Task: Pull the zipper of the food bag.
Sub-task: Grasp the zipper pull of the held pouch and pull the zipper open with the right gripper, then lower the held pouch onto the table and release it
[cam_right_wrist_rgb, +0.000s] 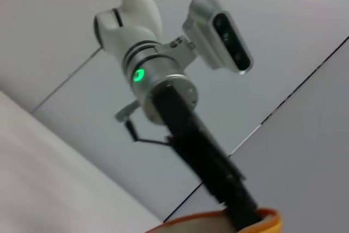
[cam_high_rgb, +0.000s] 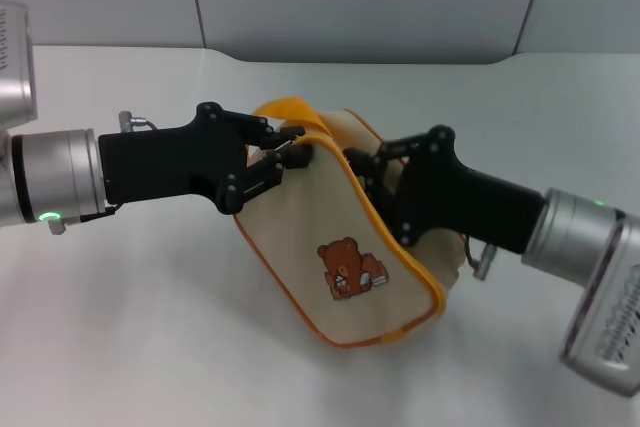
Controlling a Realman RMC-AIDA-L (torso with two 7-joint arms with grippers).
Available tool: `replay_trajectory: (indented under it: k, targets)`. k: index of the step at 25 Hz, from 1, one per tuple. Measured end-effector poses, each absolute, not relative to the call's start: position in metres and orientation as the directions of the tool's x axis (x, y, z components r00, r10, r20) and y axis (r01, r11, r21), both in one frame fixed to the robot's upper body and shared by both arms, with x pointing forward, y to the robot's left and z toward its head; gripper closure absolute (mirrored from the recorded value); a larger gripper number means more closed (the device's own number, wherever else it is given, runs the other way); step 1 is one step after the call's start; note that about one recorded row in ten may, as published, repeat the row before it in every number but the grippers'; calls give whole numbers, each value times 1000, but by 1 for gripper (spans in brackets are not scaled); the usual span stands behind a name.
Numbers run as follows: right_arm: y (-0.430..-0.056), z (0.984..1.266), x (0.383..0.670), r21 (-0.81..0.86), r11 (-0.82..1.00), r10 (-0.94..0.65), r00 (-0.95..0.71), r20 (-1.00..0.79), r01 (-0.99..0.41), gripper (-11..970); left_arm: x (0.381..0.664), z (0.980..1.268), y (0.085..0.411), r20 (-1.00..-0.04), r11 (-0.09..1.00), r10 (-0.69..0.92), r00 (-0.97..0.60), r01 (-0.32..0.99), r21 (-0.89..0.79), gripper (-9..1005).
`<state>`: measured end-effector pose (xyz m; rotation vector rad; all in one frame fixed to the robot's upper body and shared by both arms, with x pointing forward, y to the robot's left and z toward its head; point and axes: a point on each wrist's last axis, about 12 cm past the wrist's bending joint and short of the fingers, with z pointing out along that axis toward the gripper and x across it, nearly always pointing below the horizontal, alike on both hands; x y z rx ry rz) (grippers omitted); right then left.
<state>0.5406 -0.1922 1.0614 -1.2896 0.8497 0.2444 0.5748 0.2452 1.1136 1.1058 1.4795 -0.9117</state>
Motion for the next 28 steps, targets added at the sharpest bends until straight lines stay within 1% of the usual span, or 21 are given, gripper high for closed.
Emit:
replay_trajectory:
  k: [1,2,3,4,5,6,7,8,9,10,13,18,19,20,21,22,23,24,25,27,28]
  targets:
    - [-197,1057,536,-738,294,-298,675,-675,-608,940,575,1114,245,-983,288,176,-46,957,7,821]
    - [-210,1048,524,-732,283,-317,660,-681,-620,945,574,1108,253,-986,365,154,-67,931,-7,818]
    - [-210,1048,524,-732,283,-317,660,-681,-620,951,574,1108,253,-986,365,154,-67,931,-7,815]
    - [-217,1044,517,-730,282,-327,652,-684,-623,956,574,1106,256,-986,388,148,-73,922,-10,812]
    - [-233,1038,504,-726,291,-347,639,-687,-623,961,574,1104,260,-987,418,138,-81,908,-16,809]
    - [-233,1038,504,-726,291,-347,639,-687,-623,958,573,1103,263,-988,442,129,-86,897,-20,806]
    - [-245,1033,492,-720,304,-363,622,-693,-624,954,573,1101,268,-989,479,111,-95,877,-31,803]
    - [-245,1033,492,-720,304,-363,622,-693,-624,951,573,1101,268,-989,479,111,-95,877,-31,800]
    - [-254,1029,483,-705,319,-371,601,-708,-633,948,572,1100,270,-990,494,102,-99,869,-36,797]
    - [-257,1029,480,-694,329,-370,589,-718,-640,945,570,1096,272,-991,511,81,-109,858,-53,794]
    - [-260,1029,477,-679,350,-362,576,-733,-645,935,568,1094,273,-991,516,71,-116,854,-63,784]
    - [-264,1035,479,-634,442,-325,546,-772,-634,918,561,1086,273,-990,530,43,-132,843,-89,769]
    - [-265,1039,482,-557,508,-269,494,-827,-657,915,557,1083,273,-990,543,24,-137,834,-102,766]
    - [-265,1039,482,-557,508,-269,494,-827,-657,912,553,1079,274,-990,557,1,-142,822,-117,763]
    - [-267,1043,484,-497,547,-218,458,-862,-674,908,548,1074,274,-989,572,-23,-145,810,-132,760]
    - [-272,1051,488,-372,601,-113,386,-916,-708,905,534,1061,275,-985,607,-85,-147,777,-169,757]
    - [-272,1051,488,-372,601,-113,386,-916,-708,861,534,1061,275,-985,607,-85,-147,777,-169,754]
    - [-275,1056,491,-298,617,-52,339,-939,-729,817,529,1056,275,-984,618,-103,-147,765,-180,751]
    - [-278,1063,497,-199,619,24,272,-962,-760,772,515,1045,272,-980,635,-133,-149,747,-200,748]
    - [-277,1067,501,-156,607,60,240,-969,-779,684,507,1037,266,-976,634,-142,-163,743,-216,741]
    - [-277,1067,501,-156,607,60,240,-969,-779,655,507,1037,266,-976,634,-142,-163,743,-216,738]
